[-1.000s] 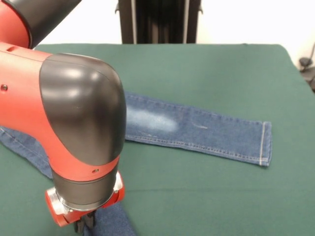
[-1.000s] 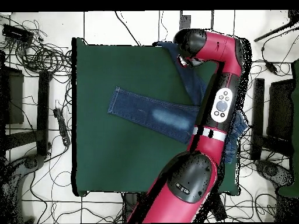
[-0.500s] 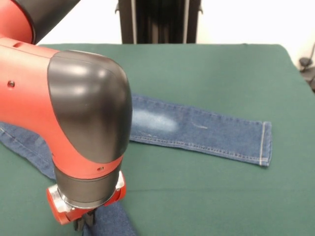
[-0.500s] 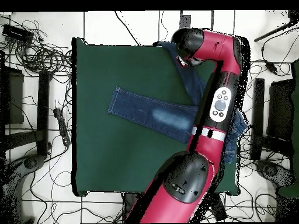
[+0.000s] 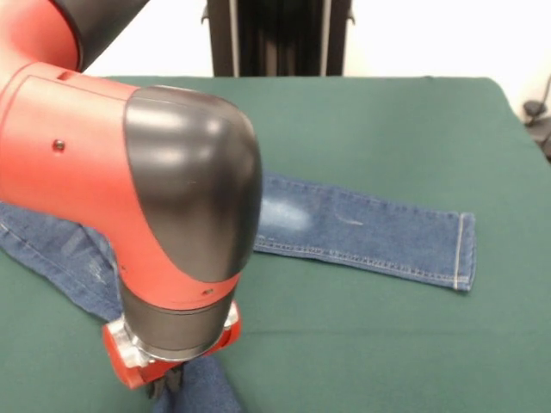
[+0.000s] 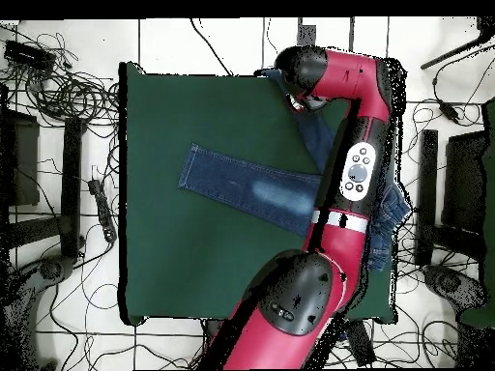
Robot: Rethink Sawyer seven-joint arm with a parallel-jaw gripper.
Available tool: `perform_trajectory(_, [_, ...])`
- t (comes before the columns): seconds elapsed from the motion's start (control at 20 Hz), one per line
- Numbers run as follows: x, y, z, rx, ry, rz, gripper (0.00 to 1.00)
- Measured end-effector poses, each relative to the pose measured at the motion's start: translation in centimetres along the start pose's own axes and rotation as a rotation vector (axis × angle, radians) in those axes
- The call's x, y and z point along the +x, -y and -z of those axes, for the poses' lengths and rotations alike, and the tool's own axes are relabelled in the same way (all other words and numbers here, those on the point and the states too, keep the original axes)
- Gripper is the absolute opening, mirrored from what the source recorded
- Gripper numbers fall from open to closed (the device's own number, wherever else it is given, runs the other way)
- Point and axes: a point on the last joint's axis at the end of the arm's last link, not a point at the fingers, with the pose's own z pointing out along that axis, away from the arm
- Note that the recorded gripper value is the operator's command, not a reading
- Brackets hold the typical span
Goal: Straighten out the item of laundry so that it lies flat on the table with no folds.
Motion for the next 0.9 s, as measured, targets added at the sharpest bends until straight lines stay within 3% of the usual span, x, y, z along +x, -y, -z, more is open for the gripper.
perform_trajectory(0.9, [-0.1, -1.8, 0.5, -0.018, -0.012, -0.029, 0.0])
